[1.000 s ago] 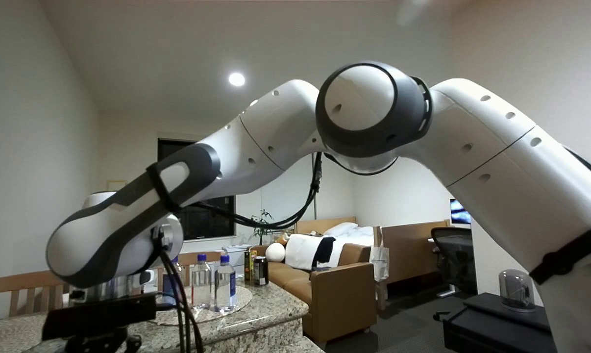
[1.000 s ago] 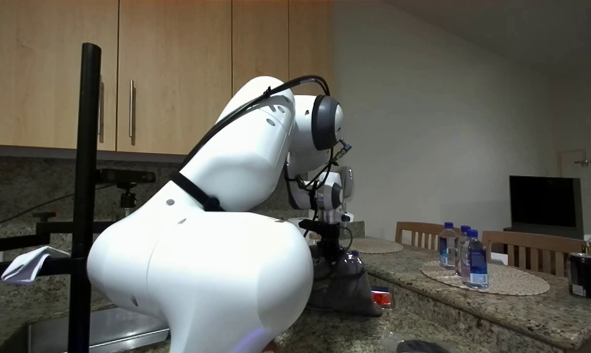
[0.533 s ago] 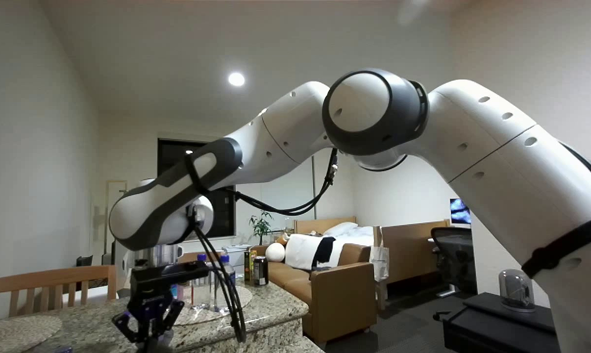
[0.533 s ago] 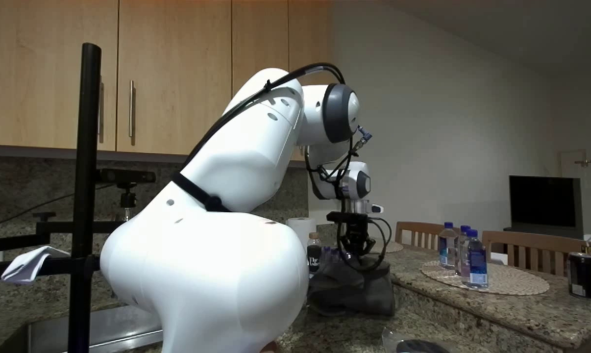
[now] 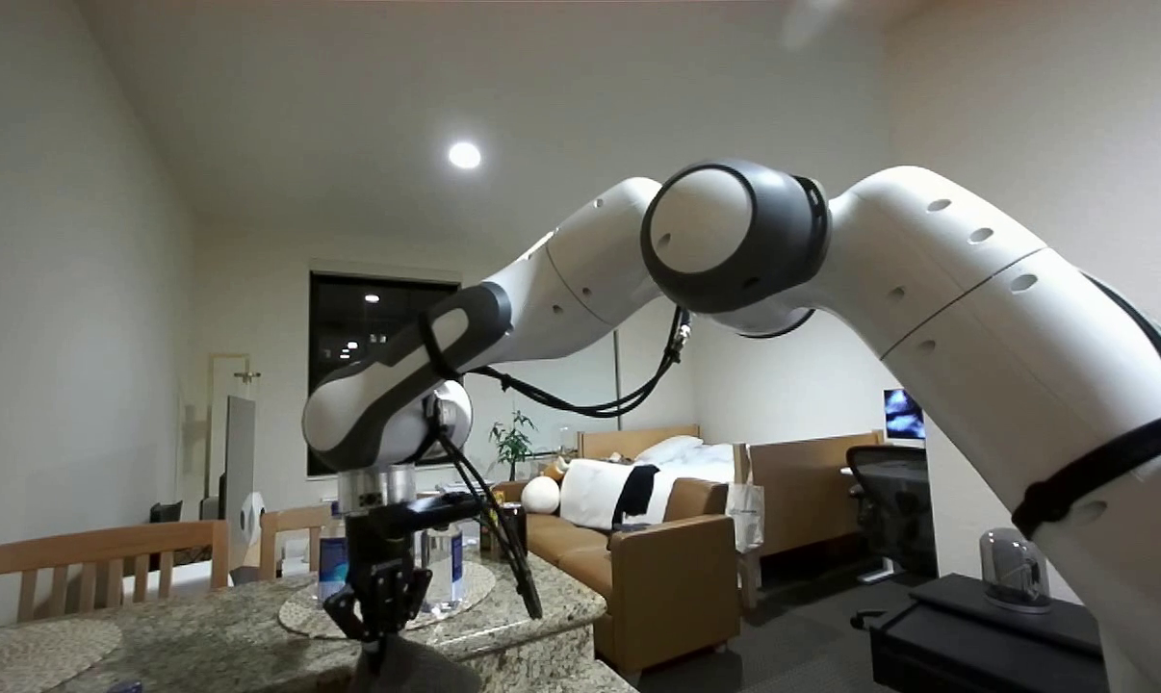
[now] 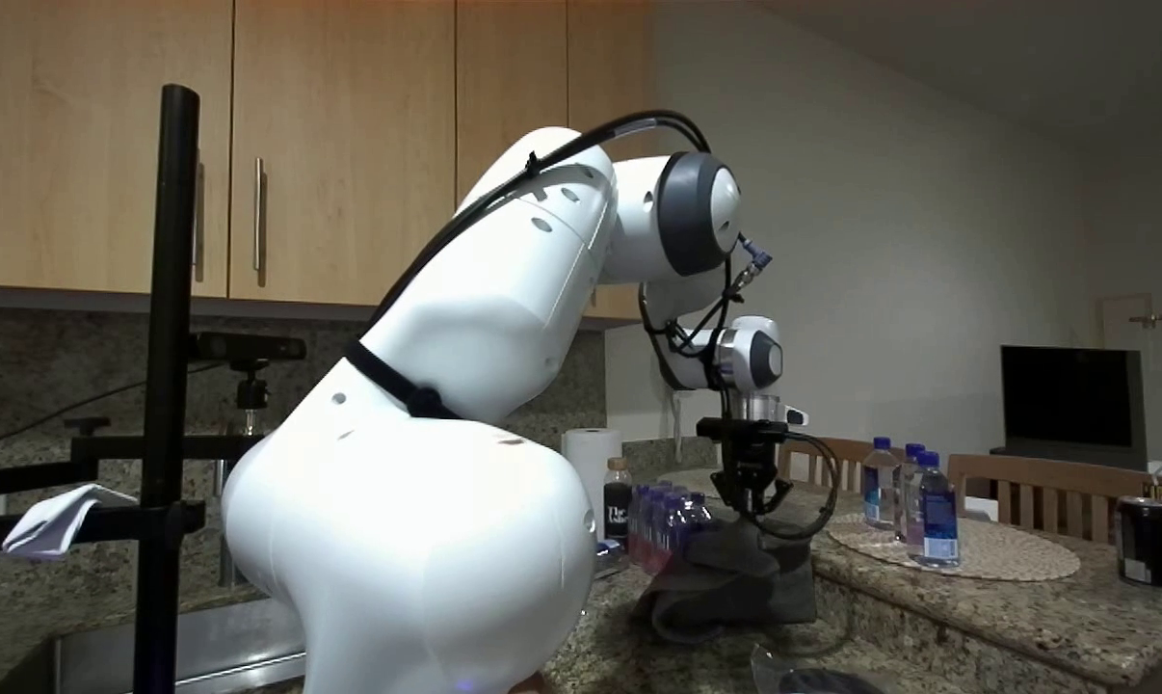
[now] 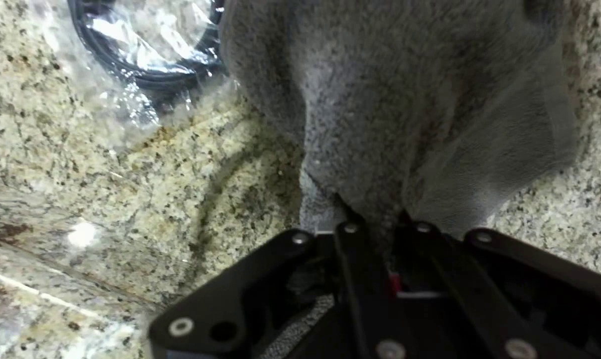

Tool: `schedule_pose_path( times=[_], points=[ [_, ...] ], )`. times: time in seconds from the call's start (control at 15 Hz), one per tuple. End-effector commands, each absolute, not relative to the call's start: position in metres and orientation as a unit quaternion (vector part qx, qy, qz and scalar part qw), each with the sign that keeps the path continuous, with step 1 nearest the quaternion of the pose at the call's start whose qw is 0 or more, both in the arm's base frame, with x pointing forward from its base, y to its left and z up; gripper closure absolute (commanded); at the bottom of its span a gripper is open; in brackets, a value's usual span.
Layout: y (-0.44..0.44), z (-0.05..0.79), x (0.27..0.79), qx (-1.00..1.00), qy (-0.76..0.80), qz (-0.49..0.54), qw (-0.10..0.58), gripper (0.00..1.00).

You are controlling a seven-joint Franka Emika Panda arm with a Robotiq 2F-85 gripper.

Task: Slide the grey mat to the right

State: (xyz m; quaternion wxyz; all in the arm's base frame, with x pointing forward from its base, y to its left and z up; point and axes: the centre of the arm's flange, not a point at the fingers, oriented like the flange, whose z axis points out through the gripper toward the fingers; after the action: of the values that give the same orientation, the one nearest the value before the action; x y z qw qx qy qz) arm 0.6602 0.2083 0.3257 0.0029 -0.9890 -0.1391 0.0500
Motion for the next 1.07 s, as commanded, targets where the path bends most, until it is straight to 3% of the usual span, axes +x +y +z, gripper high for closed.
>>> schedule_pose_path(
  times=[0.0, 1.0],
  points=[
    [0.168, 0.338, 0.651, -0.985, -0.151, 0.084, 0.008, 0.90],
    [0.036, 0.294, 0.636, -0.973, -0.127, 0.190, -0.011, 0.90]
  ],
)
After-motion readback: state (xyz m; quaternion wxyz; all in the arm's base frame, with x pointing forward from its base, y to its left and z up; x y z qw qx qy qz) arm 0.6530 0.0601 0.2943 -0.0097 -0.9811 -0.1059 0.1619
